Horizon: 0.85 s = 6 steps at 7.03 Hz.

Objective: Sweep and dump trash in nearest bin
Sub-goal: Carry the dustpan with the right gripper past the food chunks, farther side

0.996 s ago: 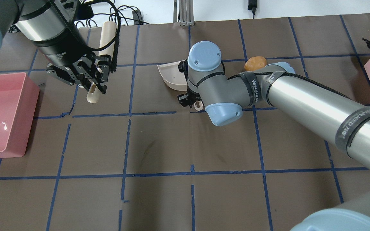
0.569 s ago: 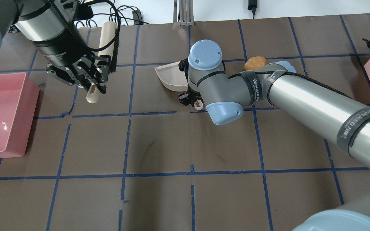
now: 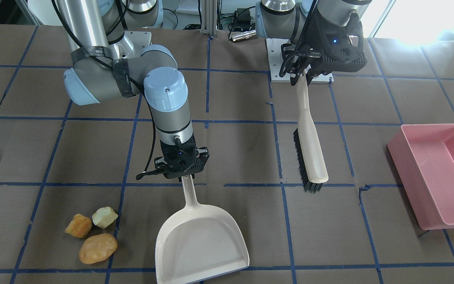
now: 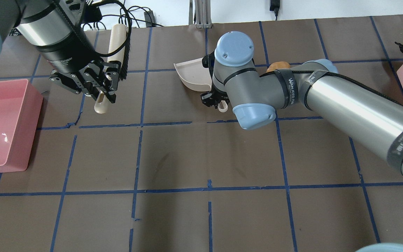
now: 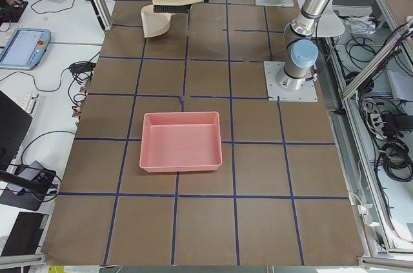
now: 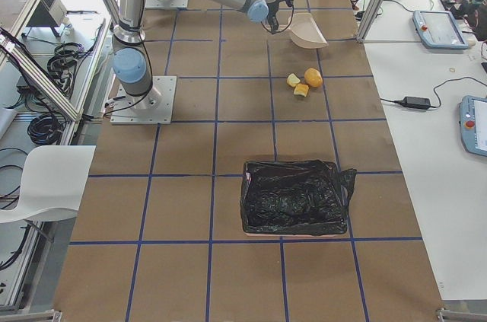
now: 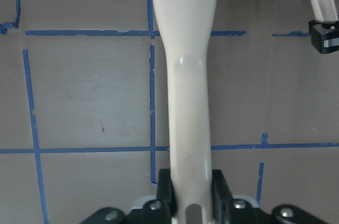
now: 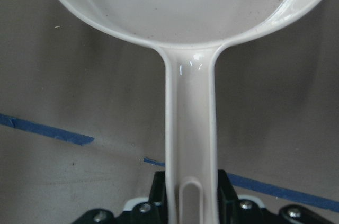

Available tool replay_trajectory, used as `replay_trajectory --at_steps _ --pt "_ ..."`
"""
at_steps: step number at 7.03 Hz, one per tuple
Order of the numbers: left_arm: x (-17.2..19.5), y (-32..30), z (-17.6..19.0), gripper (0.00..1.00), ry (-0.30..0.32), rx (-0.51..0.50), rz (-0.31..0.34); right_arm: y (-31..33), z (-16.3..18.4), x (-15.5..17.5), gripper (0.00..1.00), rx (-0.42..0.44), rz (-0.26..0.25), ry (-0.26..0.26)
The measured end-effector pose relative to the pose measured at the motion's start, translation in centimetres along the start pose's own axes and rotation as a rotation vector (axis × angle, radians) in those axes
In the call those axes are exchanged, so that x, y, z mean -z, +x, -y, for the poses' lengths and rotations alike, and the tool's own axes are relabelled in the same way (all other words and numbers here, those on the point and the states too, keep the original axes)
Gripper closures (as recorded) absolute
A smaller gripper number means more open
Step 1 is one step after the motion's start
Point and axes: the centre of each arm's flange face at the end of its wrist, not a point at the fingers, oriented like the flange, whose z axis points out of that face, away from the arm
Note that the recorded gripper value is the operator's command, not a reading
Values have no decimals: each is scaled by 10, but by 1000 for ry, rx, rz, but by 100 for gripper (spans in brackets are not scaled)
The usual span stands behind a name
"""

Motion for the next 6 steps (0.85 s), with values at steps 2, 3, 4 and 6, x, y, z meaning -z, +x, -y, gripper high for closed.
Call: replay_trajectory --at_steps 2,3,4,6 --pt "-1 0 -2 100 -2 0 1 48 8 41 100 54 -13 13" --pt "-1 0 -2 100 -3 -1 0 79 17 64 100 93 -16 4" --pt "-1 0 -3 100 -3 -1 1 107 26 86 100 134 -19 -14" --pt "-2 0 -4 100 -4 0 1 167 39 122 100 235 -16 -69"
